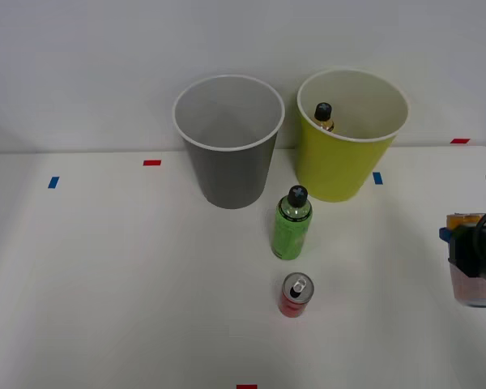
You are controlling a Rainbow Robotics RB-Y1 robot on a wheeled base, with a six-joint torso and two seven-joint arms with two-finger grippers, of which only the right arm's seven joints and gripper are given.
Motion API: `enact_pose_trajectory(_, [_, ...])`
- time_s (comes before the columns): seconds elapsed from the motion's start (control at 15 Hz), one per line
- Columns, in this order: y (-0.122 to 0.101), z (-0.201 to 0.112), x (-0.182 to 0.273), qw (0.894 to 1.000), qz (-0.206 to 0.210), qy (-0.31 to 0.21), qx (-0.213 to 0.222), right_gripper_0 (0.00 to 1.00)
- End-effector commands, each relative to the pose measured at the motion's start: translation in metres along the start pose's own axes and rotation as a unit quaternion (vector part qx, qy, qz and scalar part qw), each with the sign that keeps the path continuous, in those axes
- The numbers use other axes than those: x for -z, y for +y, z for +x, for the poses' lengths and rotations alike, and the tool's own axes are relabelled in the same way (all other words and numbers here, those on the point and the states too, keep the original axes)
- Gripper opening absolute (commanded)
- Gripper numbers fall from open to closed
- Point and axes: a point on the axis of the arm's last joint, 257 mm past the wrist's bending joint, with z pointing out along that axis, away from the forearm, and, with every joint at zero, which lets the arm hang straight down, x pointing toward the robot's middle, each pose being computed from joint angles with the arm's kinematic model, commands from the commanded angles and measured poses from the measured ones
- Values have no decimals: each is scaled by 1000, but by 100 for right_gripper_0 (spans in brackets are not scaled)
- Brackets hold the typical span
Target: Put cans in the gray bin, plastic bottles in the light green bin
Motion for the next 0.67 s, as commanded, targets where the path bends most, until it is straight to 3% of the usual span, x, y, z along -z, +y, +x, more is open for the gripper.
enact_pose_trajectory(0.07, [4, -24, 2, 999, -6, -52, -16, 9])
enact_pose_trajectory(0.4, [26, -78, 14, 985, -51, -159, -47, 5])
enact_pose_trajectory(0.67, [65, -140, 46, 946, -148, -260, -126, 2])
